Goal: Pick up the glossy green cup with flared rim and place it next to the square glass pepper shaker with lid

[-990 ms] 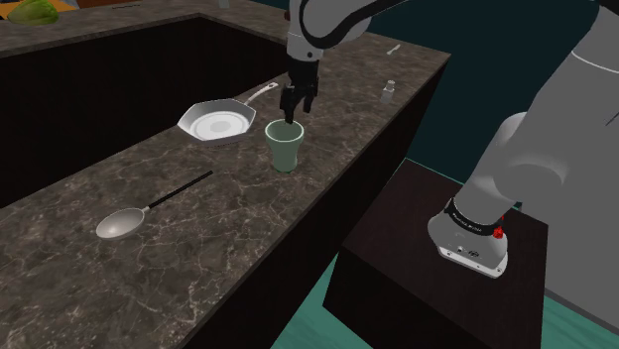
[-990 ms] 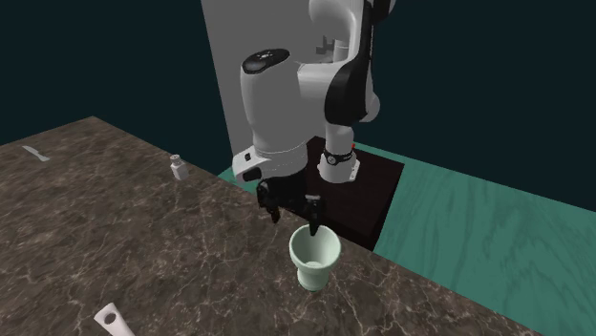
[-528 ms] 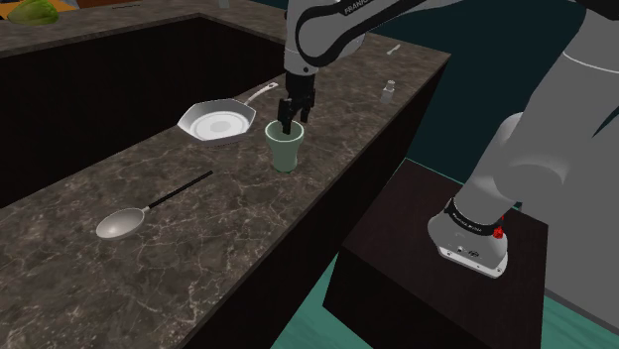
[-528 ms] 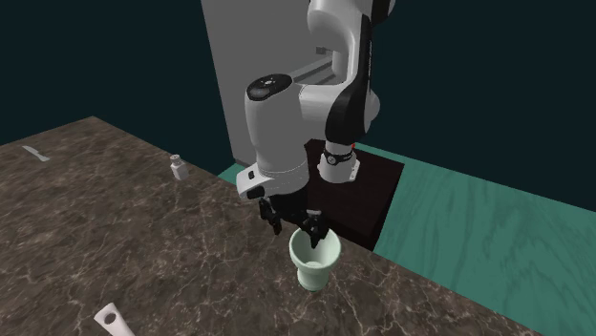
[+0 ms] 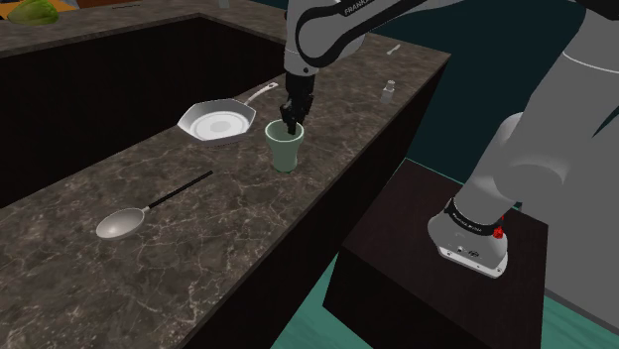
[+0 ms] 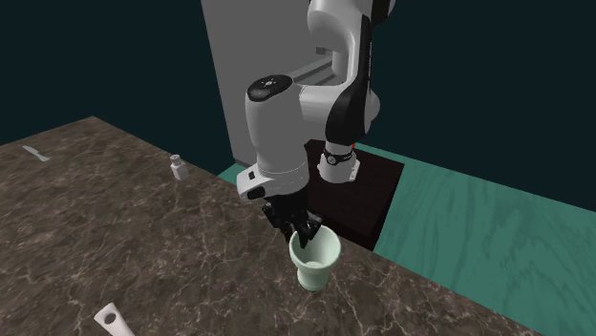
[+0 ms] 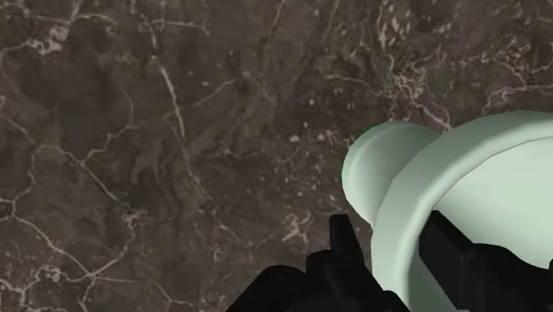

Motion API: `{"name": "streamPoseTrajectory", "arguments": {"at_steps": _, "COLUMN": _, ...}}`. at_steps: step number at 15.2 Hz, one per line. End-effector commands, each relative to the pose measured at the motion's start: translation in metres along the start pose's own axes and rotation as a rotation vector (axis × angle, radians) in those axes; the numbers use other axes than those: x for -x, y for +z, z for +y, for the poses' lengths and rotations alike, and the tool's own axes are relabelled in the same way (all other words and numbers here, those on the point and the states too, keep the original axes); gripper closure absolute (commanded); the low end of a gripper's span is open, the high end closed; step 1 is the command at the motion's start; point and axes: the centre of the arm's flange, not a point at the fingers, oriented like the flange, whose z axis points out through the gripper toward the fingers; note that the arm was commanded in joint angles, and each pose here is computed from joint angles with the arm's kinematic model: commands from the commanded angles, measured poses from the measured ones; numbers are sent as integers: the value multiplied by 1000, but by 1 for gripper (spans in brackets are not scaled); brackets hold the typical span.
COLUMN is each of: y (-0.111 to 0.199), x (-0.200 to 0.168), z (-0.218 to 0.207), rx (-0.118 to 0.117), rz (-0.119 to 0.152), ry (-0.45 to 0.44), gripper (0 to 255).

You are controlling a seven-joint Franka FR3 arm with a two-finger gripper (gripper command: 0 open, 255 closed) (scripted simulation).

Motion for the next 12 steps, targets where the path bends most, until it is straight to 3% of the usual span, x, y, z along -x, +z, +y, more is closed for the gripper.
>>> {"name": "streamPoseTrajectory", "arguments": {"at_steps": 1, "y": 0, "x": 0, "z": 0, "rx": 0, "rz": 0, "ry": 0, "gripper": 255}}
{"name": "streamPoseTrajectory", "arguments": {"at_steps": 8, "y": 0, "x": 0, "z": 0, "rx": 0, "rz": 0, "ry": 0, "gripper": 255}}
{"name": "streamPoseTrajectory", "arguments": {"at_steps": 12, "y": -21, "x": 0, "z": -3, "rx": 0, "rz": 0, "ry": 0, "gripper": 255}}
